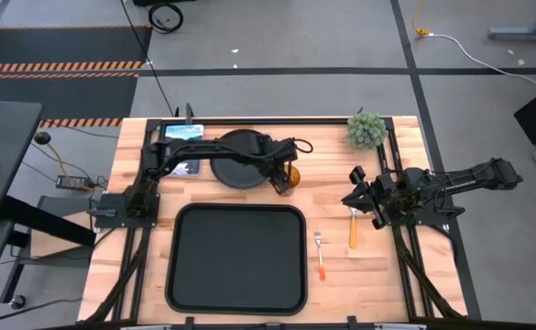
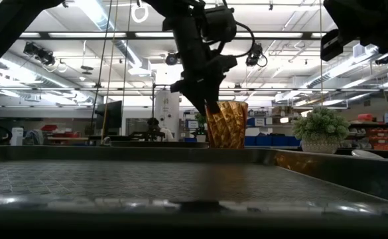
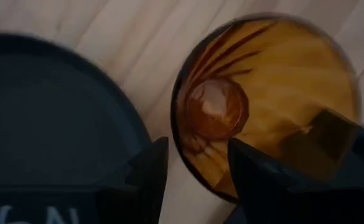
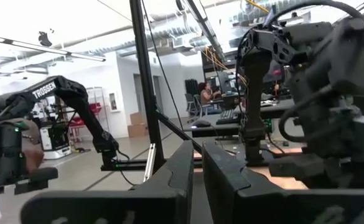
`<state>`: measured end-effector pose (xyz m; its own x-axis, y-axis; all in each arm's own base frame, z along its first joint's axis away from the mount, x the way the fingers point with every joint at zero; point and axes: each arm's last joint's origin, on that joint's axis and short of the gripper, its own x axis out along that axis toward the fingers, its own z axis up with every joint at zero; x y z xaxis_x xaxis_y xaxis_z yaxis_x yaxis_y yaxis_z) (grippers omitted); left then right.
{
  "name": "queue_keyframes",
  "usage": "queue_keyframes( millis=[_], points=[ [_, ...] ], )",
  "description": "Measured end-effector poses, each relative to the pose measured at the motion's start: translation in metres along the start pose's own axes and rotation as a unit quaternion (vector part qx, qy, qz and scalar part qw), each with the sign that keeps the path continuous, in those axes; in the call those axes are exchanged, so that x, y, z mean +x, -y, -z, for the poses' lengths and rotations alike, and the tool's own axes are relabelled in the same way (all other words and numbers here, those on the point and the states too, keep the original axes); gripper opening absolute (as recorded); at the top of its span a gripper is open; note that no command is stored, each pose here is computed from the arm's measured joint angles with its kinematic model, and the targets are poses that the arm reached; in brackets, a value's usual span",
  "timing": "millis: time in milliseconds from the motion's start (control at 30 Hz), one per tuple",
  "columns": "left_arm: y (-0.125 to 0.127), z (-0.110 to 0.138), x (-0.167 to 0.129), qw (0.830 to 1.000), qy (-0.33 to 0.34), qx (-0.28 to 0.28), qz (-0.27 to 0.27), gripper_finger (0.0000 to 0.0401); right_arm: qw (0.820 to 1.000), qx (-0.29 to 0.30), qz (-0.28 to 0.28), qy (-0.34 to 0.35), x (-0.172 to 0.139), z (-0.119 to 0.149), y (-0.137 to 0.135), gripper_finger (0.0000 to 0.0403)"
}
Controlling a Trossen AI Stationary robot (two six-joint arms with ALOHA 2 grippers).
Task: Pick and place plate/cup/fork/spoon on tray
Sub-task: Put the orange glass on the top right of the black tray
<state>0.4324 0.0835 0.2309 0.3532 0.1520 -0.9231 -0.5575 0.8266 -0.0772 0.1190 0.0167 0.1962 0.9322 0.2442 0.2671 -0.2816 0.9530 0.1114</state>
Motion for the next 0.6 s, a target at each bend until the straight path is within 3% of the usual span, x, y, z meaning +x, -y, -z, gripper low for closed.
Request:
queue_keyframes(
  millis=[200,600],
  points=[
    [0.0007,-0.001,0.0038,1.0,0.003,0.003,0.003,0.0151,1.0,-0.001,-0.006,0.005,0.0,-0.0012,-0.0006,0.0041],
    [-0.0005,-0.0084,0.0032,0.998,0.049,0.021,-0.028,0.0015,1.0,-0.001,-0.014,0.007,0.0001,-0.0014,-0.0023,0.0041]
  ],
)
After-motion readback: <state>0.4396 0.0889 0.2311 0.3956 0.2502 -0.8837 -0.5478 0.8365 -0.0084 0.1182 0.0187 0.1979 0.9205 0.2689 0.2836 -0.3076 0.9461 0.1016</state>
